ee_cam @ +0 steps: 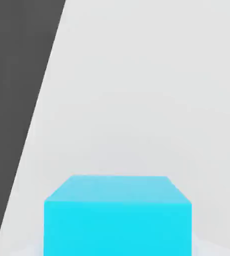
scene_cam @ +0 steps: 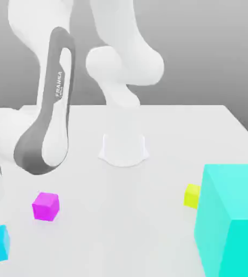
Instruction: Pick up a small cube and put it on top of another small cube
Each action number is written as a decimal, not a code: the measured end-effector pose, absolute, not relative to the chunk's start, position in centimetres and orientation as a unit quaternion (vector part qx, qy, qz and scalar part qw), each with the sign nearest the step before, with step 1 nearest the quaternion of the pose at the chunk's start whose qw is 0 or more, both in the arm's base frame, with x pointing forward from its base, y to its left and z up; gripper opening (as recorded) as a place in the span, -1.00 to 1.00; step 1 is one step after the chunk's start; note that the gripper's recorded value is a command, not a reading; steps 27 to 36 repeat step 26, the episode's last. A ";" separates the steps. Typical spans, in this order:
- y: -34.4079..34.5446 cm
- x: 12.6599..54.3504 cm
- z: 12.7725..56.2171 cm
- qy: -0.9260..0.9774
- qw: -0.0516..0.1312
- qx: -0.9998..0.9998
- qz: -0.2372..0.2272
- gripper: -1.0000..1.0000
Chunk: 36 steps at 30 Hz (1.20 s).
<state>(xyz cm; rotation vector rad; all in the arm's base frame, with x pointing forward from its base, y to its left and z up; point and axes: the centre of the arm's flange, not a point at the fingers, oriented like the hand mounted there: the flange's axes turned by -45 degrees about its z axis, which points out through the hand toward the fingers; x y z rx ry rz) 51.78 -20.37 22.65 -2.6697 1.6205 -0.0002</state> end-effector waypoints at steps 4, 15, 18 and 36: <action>-10.5 55.5 27.4 0.396 0.017 -0.918 0.000 -1.00; 22.1 51.1 39.5 -0.011 0.016 -1.000 0.002 -1.00; 28.8 48.4 39.4 -0.111 0.007 -0.994 0.001 1.00; 30.4 48.0 42.8 -0.142 0.000 -0.990 0.000 1.00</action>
